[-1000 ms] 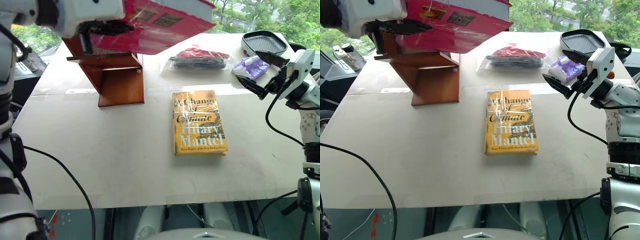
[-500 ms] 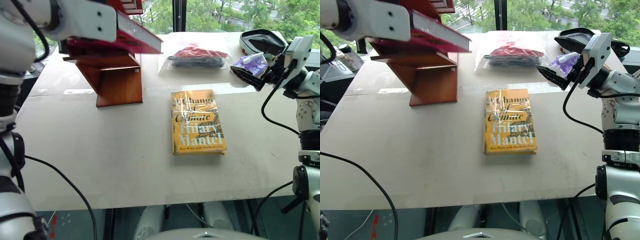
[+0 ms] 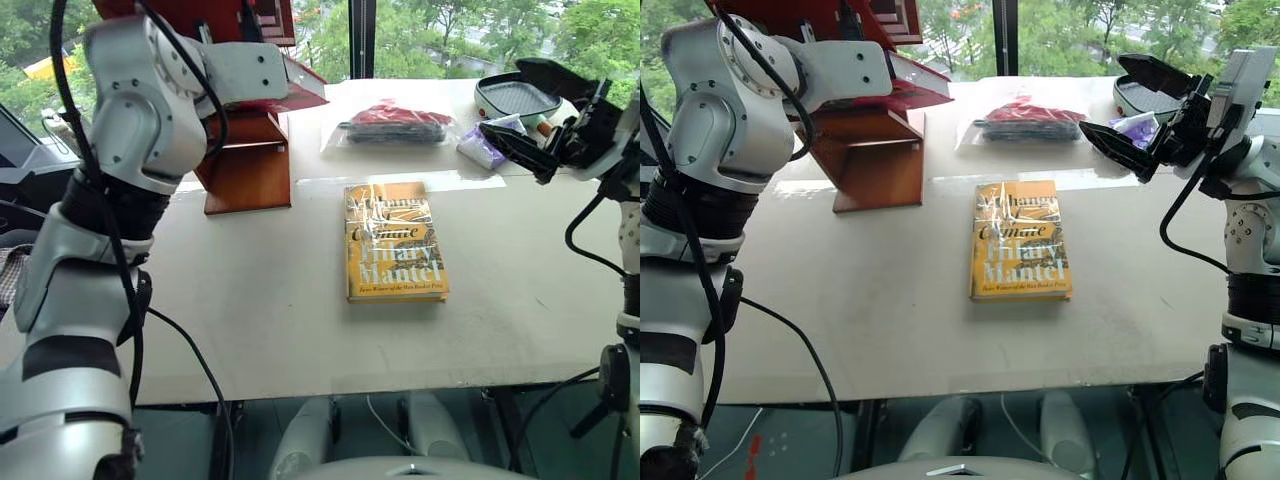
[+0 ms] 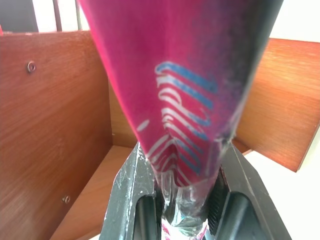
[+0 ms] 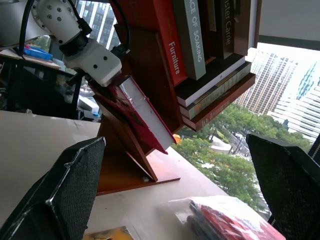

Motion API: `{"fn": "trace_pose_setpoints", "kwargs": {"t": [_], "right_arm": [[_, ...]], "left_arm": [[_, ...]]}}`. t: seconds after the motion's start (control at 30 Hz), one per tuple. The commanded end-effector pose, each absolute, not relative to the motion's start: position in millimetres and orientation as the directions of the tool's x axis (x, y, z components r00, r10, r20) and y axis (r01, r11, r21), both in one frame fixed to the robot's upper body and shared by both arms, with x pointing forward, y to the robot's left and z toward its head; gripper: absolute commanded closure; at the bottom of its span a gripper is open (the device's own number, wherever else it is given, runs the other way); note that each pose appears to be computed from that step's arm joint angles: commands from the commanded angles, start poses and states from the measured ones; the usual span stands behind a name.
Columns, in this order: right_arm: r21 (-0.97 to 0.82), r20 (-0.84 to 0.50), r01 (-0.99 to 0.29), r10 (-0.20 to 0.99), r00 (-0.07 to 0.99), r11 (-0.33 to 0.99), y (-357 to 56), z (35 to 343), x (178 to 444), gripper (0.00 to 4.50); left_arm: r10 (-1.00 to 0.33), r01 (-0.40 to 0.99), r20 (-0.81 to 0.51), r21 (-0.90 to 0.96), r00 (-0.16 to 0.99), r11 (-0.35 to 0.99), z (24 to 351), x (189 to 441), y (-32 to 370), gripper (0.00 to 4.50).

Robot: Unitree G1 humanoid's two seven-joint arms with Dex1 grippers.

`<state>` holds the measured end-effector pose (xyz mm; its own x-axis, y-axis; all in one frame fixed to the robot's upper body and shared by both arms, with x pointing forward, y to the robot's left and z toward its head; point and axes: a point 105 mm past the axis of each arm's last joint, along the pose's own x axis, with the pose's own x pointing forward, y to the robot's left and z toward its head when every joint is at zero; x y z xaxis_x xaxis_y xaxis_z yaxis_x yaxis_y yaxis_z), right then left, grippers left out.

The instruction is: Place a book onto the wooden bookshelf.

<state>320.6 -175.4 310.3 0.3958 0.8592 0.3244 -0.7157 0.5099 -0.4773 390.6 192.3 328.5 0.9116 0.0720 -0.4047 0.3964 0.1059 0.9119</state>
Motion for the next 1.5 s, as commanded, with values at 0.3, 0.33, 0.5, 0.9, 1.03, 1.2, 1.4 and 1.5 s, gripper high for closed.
{"fn": "trace_pose_setpoints", "kwargs": {"t": [0.3, 0.33, 0.5, 0.9, 1.03, 1.2, 1.4, 1.5], "right_arm": [[-0.487, 0.348, -0.697, 0.849, 0.398, 0.527, -185.1, 310.4, 313.7, 0.0], [-0.485, 0.349, -0.697, 0.848, 0.399, 0.528, -185.5, 309.5, 313.9, 0.0], [-0.478, 0.348, -0.697, 0.844, 0.409, 0.535, -187.9, 305.2, 313.8, 0.0], [-0.469, 0.314, -0.695, 0.838, 0.446, 0.545, -200.1, 295.5, 310.6, 0.0], [-0.469, 0.309, -0.694, 0.837, 0.451, 0.547, -203.4, 295.8, 309.4, 0.0], [-0.461, 0.278, -0.699, 0.837, 0.471, 0.547, -208.8, 291.6, 309.3, 0.0], [-0.435, 0.22, -0.713, 0.832, 0.509, 0.551, -215.0, 281.0, 309.4, 0.0], [-0.415, 0.182, -0.717, 0.823, 0.538, 0.56, -220.0, 271.3, 307.8, 0.0]], "left_arm": [[0.226, 0.435, -0.469, 0.881, 0.854, 0.186, 305.7, 405.7, 227.3, 4.0], [0.236, 0.437, -0.47, 0.881, 0.85, 0.182, 305.9, 405.8, 230.6, 4.0], [0.249, 0.462, -0.493, 0.87, 0.834, 0.173, 304.3, 403.4, 241.8, 4.0], [0.1, 0.406, -0.425, 0.899, 0.9, 0.162, 341.5, 368.0, 226.1, 0.77], [-0.139, 0.487, -0.467, 0.837, 0.873, 0.249, 347.9, 329.6, 202.0, 0.35], [-0.391, 0.517, -0.368, 0.753, 0.844, 0.407, 360.7, 276.7, 195.5, 0.35], [-0.738, 0.696, -0.168, 0.516, 0.654, 0.499, 348.4, 239.7, 147.8, 0.35], [-0.777, 0.753, -0.105, 0.359, 0.62, 0.552, 323.2, 244.8, 138.5, 0.35]]}}
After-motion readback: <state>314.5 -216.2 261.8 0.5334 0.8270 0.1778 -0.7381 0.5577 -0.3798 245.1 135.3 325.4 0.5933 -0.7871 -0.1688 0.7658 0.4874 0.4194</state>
